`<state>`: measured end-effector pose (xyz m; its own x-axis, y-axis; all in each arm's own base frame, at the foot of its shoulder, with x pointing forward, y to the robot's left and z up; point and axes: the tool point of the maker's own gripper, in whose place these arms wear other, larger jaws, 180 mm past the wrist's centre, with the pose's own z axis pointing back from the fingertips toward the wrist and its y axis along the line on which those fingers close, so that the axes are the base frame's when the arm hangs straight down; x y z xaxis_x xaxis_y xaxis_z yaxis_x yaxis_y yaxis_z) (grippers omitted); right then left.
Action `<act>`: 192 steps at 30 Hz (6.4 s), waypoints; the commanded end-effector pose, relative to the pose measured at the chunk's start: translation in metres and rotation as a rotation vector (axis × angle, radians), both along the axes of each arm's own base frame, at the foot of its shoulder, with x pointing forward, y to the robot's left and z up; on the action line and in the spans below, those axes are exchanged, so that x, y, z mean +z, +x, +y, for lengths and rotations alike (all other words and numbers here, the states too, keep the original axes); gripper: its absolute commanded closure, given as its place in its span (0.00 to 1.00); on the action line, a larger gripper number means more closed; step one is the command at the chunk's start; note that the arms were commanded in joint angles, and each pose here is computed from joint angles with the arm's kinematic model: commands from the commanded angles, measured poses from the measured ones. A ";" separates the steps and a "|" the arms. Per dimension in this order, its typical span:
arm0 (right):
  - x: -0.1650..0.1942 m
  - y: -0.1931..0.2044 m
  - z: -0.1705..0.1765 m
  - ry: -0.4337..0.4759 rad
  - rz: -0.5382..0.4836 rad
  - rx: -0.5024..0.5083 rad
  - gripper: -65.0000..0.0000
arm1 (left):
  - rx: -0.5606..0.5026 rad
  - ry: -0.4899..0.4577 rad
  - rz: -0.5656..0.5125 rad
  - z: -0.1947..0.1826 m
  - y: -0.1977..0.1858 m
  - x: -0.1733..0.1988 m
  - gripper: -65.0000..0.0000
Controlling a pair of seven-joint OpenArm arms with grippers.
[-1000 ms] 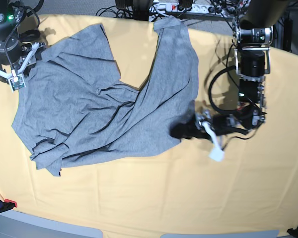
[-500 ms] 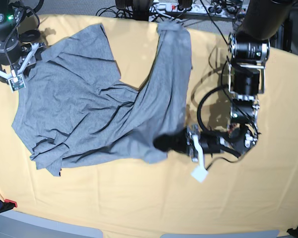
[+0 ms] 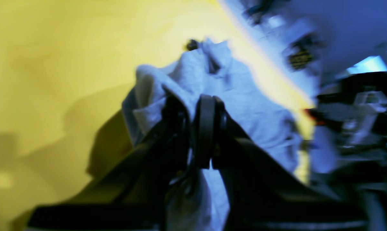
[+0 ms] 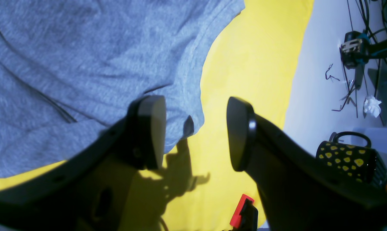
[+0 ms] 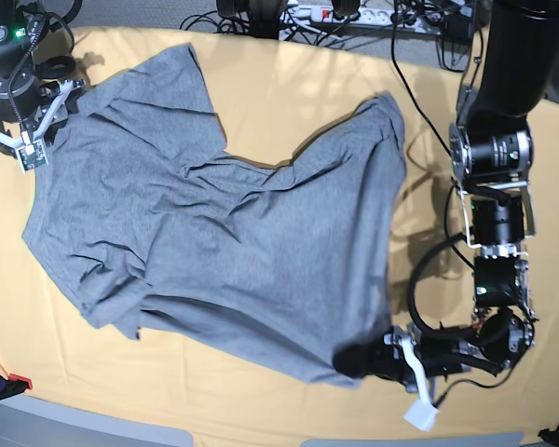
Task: Layout the t-shirt on the table in an organized manner, then fold the t-shirt properly
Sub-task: 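Move the left gripper to the shirt hem corner and grasp it, then pull the hem corner outward with the left gripper, then grasp the shirt shoulder edge near the right gripper, then release the hem and move the left gripper to the other shoulder edge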
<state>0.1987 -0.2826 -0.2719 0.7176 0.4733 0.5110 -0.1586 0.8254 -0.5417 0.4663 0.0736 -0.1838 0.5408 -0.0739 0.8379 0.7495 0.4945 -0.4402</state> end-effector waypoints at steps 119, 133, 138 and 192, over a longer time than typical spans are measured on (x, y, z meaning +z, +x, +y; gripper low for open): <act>-0.030 -0.012 0.011 0.290 -0.166 -0.354 0.45 | 0.358 0.354 -0.151 0.090 0.063 0.042 0.24; -0.078 -0.020 -0.005 0.534 -0.125 -0.517 0.29 | 0.379 0.374 -0.150 0.106 0.061 0.042 0.24; -0.094 -0.020 -0.009 0.681 -0.113 -0.536 0.29 | 0.381 0.375 -0.150 0.107 0.061 0.043 0.24; -0.029 -0.016 -0.020 0.490 -0.157 -0.299 1.00 | -0.186 0.255 -0.226 0.049 -0.194 -0.004 0.24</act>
